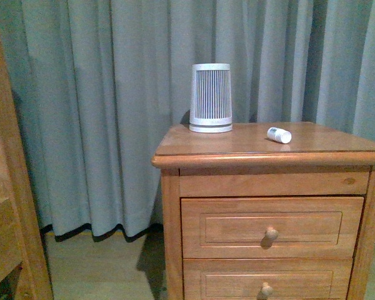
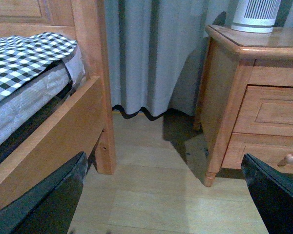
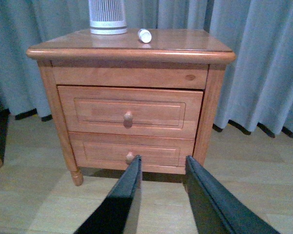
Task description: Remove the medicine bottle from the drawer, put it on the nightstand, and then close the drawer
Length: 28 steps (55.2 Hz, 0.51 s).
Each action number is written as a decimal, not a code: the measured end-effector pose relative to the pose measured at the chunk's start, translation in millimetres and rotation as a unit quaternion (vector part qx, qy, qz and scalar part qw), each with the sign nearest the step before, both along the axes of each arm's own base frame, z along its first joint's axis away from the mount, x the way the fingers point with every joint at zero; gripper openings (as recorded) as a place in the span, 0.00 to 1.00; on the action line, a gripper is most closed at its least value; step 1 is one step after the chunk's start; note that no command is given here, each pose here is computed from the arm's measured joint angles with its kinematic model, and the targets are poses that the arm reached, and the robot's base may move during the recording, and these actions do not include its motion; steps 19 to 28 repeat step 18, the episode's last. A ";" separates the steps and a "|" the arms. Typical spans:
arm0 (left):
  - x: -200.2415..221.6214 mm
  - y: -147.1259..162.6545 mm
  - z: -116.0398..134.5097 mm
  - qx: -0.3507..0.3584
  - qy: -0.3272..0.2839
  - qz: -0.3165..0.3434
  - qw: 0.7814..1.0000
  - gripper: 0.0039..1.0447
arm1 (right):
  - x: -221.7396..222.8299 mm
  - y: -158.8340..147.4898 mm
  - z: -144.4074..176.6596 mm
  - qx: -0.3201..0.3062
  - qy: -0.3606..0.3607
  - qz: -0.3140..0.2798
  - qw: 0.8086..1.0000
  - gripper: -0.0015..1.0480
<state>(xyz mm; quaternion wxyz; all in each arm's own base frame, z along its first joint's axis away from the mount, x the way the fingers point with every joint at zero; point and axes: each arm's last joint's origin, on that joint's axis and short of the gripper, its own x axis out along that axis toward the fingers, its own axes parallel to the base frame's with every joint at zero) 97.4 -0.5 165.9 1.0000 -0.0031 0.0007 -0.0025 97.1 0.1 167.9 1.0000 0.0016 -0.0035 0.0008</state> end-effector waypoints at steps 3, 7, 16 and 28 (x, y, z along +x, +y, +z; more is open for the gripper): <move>0.0 0.0 0.0 0.000 0.000 0.000 1.000 0.94 | 0.0 0.0 0.0 0.000 0.000 0.000 1.000 0.46; 0.0 0.0 0.0 0.000 0.000 0.000 1.000 0.94 | 0.0 0.0 0.0 0.000 0.000 0.000 1.000 0.62; 0.0 0.0 0.0 0.000 0.000 0.000 1.000 0.94 | 0.0 0.0 0.0 0.000 0.000 0.000 1.000 0.91; 0.0 0.0 0.0 0.000 0.000 0.000 1.000 0.94 | 0.0 0.0 0.0 0.000 0.000 0.000 1.000 0.97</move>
